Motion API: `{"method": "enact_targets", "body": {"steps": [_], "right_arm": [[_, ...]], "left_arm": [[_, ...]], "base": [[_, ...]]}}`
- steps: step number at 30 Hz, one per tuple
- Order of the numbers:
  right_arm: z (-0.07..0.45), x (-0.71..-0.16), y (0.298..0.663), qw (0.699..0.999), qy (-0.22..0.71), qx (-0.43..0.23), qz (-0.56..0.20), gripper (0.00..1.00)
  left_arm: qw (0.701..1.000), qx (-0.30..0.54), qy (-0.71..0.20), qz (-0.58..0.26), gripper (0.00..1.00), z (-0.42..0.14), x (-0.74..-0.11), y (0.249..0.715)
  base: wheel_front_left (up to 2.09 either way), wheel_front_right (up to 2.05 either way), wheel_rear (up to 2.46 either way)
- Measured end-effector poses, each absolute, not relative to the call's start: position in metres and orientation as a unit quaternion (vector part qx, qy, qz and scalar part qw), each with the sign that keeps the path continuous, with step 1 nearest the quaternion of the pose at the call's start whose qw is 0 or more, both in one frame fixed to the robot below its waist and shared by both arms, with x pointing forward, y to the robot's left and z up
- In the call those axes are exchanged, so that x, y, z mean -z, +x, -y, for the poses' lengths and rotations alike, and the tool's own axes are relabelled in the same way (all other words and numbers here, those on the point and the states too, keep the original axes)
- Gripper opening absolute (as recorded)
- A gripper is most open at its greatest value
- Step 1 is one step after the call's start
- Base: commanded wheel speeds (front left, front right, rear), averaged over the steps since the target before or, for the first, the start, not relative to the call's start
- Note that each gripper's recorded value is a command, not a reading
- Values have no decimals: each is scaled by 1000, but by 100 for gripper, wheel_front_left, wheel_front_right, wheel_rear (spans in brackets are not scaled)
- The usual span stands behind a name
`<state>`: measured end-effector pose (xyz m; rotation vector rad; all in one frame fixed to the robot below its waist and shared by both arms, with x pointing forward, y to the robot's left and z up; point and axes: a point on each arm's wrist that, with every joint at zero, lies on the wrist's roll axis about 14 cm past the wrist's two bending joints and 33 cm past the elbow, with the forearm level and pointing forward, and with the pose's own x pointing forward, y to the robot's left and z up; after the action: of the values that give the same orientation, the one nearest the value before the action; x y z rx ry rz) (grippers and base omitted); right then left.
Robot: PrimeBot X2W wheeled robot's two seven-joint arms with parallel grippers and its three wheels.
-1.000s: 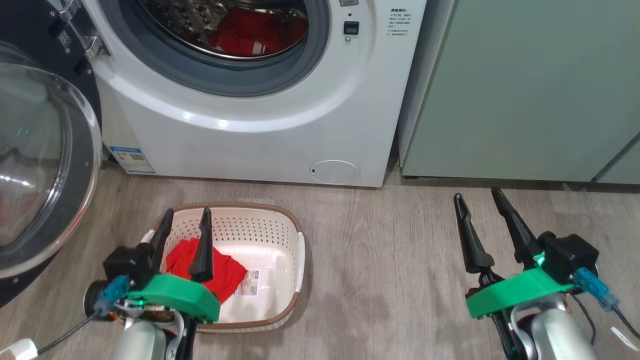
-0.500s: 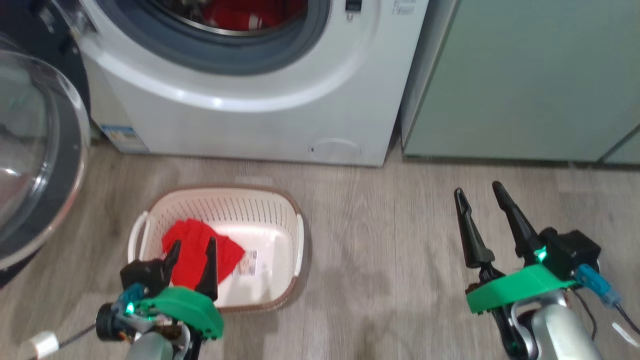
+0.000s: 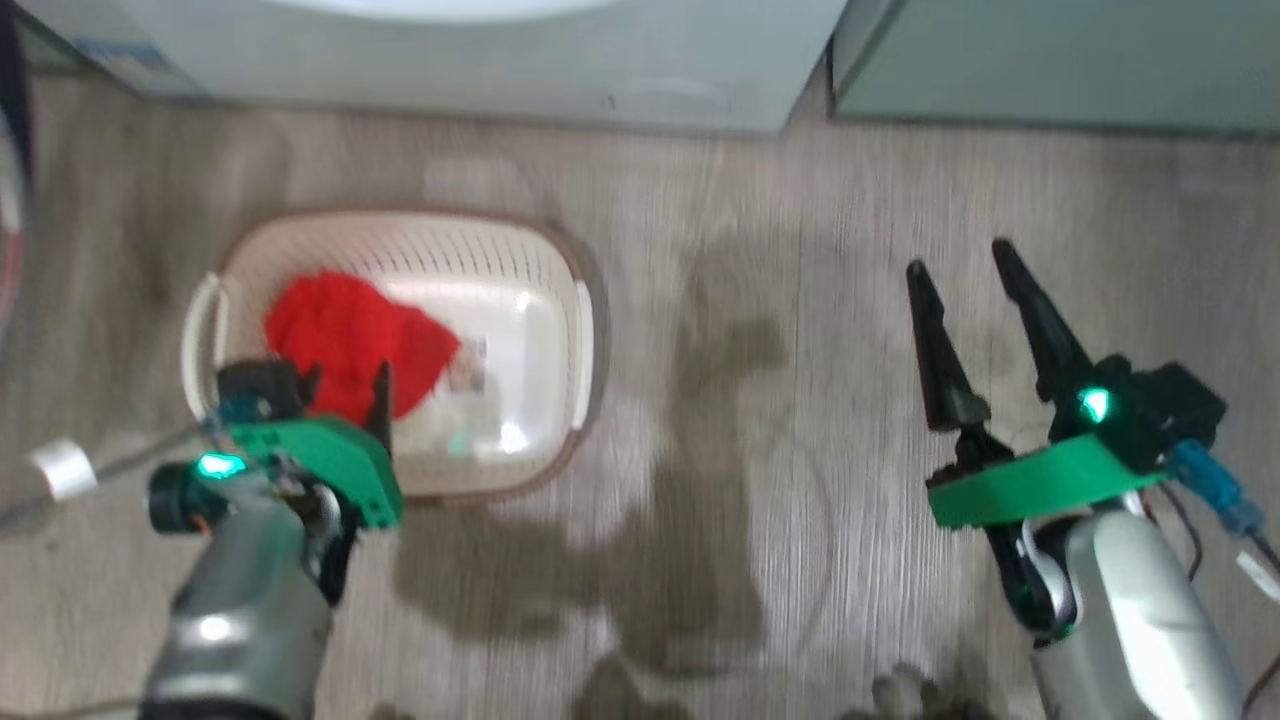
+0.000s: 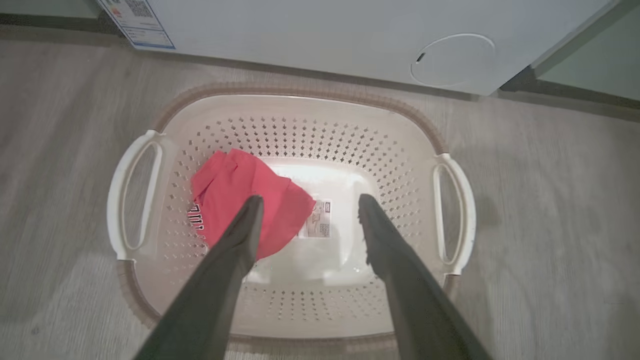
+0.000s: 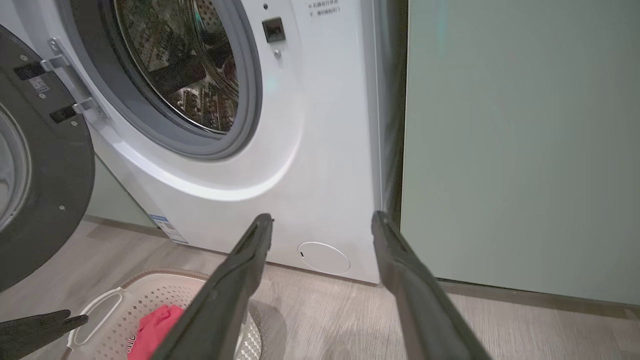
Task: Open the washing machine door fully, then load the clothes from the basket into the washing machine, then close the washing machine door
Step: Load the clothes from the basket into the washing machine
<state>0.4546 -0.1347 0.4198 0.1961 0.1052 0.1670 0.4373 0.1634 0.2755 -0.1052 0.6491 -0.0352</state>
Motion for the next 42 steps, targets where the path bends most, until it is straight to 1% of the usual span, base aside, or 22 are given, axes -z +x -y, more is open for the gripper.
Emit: {"method": "enact_targets", "body": {"steps": [2,6,9,14,18,23,29,31,33,37,42], "right_arm": [[135,-413,458,990,98,-83,-58,100],[133,-384,467,988,96,-84,-84,100],[138,-364,471,987,95,-77,-102,100],[143,-330,473,985,87,-71,-133,100],[147,-319,481,985,84,-69,-134,100],[156,-302,482,983,89,-57,-148,100],[164,-282,471,979,94,-44,-176,100],[167,-276,468,978,91,-39,-185,100],[171,-272,466,977,88,-35,-190,100],[176,-265,463,976,82,-30,-199,100],[175,-265,462,976,83,-32,-199,100]], "left_arm": [[942,14,-52,-332,100,-165,-266,441],[922,15,-40,-385,100,-171,-228,453],[909,32,-7,-416,100,-176,-203,463],[890,42,19,-453,100,-177,-163,478],[877,33,15,-479,100,-181,-131,477],[855,8,53,-516,100,-199,-95,474],[838,-11,55,-543,100,-200,-63,477],[833,-3,59,-550,100,-196,-54,476],[826,15,84,-557,100,-195,-45,475],[817,-24,63,-573,100,-199,-33,472],[806,-31,64,-587,100,-200,-29,468]], "base": [[0,0,0],[0,0,0],[0,0,0],[0,0,0],[0,0,0],[0,0,0],[0,0,0],[0,0,0],[0,0,0],[0,0,0],[0,0,0]]}}
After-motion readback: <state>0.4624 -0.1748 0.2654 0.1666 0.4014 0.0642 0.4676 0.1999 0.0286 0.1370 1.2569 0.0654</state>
